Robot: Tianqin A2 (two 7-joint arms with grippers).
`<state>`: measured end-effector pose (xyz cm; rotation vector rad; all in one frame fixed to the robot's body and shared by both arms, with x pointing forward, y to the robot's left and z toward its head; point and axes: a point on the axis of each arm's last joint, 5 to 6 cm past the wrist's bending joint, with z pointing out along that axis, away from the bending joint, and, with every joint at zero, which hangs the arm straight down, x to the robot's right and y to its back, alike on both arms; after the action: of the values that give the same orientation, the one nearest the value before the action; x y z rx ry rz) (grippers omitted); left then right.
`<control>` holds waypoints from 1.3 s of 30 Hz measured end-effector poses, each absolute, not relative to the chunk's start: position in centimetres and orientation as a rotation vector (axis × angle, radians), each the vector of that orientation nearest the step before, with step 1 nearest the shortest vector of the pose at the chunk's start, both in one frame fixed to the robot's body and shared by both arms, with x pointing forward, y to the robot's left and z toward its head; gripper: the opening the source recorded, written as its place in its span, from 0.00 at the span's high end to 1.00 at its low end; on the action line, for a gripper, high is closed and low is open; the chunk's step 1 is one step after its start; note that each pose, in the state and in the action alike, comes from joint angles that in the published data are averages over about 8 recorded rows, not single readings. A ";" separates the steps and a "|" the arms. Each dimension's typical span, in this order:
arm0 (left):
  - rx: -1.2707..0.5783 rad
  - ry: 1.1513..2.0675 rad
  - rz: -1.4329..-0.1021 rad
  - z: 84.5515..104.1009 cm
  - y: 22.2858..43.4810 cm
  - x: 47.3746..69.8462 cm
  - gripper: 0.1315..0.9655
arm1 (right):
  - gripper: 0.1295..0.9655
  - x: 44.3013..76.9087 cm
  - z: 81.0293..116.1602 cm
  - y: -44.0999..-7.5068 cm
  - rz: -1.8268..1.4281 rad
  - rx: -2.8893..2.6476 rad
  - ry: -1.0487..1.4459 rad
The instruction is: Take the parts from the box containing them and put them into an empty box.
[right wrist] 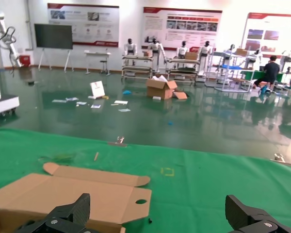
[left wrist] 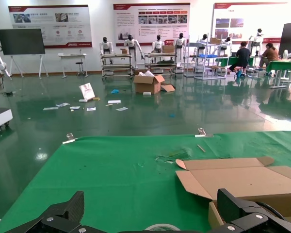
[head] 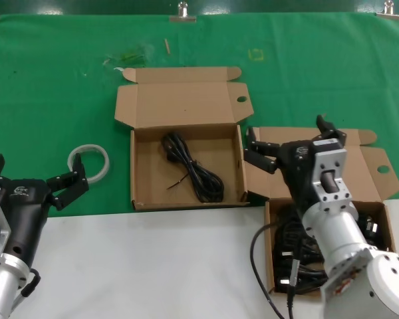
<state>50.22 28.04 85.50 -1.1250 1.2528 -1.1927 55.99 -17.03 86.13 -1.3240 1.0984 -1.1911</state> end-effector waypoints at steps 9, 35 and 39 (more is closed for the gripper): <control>-1.125 1.253 -1.193 85.5 28.0 50.2 0.00 | 0.00 54.5 85.7 -19.1 -1.171 -1.247 1.135; -1.125 1.253 -1.193 85.5 28.0 50.2 0.00 | 0.00 51.3 84.8 -23.0 -1.135 -1.151 1.198; -1.125 1.253 -1.193 85.5 28.0 50.2 0.00 | 0.00 51.3 84.8 -23.0 -1.135 -1.151 1.198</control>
<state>50.22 28.04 85.50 -1.1251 1.2527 -1.1928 51.31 -23.03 84.80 -1.1510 1.1982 -1.1347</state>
